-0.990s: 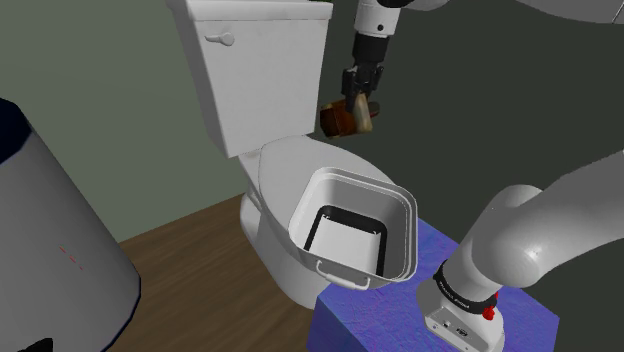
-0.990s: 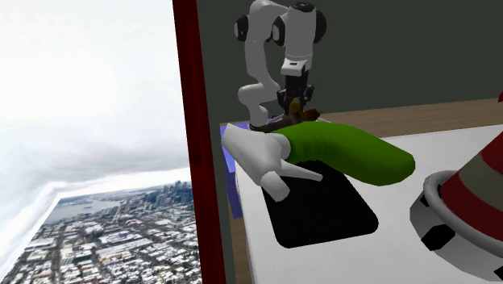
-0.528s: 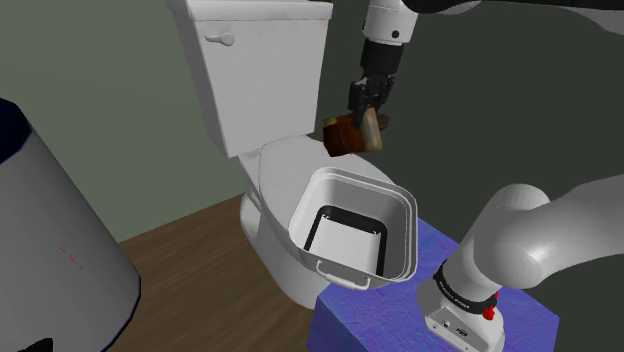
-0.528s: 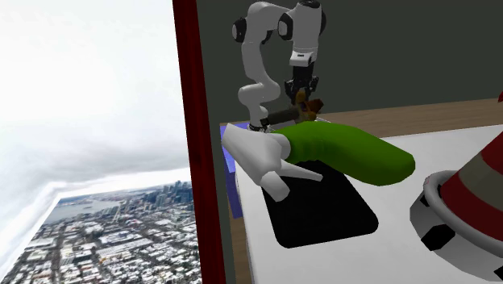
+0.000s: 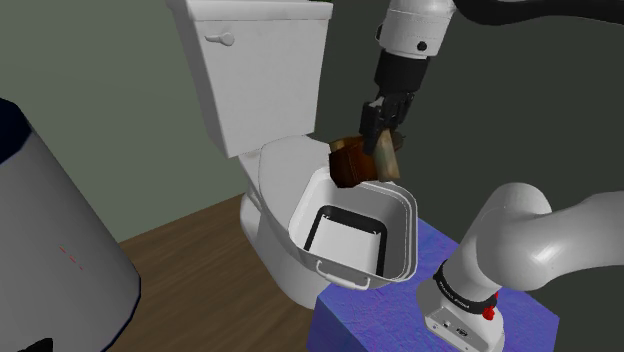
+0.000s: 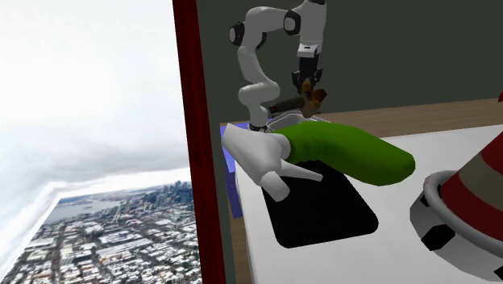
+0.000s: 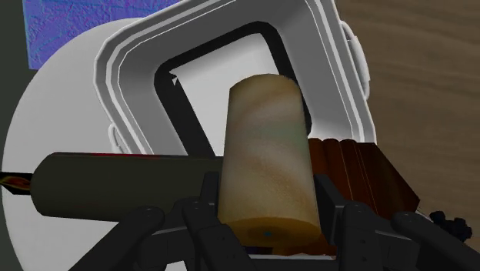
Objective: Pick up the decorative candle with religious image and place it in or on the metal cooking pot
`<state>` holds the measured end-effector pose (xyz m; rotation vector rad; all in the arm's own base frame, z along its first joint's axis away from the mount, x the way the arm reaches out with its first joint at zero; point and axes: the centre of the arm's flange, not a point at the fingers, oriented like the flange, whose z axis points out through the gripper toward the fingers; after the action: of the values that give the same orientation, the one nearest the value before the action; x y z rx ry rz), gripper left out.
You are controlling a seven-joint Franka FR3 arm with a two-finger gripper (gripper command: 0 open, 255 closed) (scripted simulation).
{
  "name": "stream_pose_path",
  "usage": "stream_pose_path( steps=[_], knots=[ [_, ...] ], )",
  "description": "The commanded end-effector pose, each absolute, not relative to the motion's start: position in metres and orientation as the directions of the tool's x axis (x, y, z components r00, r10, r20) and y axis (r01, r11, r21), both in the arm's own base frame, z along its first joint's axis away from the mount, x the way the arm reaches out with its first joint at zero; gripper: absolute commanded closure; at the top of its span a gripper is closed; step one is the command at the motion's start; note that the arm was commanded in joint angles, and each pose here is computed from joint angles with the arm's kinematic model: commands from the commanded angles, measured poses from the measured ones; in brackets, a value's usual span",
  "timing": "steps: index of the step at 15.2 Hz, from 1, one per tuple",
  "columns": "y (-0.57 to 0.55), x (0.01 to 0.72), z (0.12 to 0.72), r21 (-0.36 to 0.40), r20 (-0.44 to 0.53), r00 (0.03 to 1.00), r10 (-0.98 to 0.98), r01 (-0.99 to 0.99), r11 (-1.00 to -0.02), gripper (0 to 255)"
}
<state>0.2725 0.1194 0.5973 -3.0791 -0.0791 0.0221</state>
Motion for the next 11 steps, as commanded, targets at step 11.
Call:
stream_pose_path(
  steps=[11],
  knots=[
    [0.157, 0.230, 0.565, -0.062, -0.012, 0.999, 0.051, 0.050, -0.997, 255]
  ],
)
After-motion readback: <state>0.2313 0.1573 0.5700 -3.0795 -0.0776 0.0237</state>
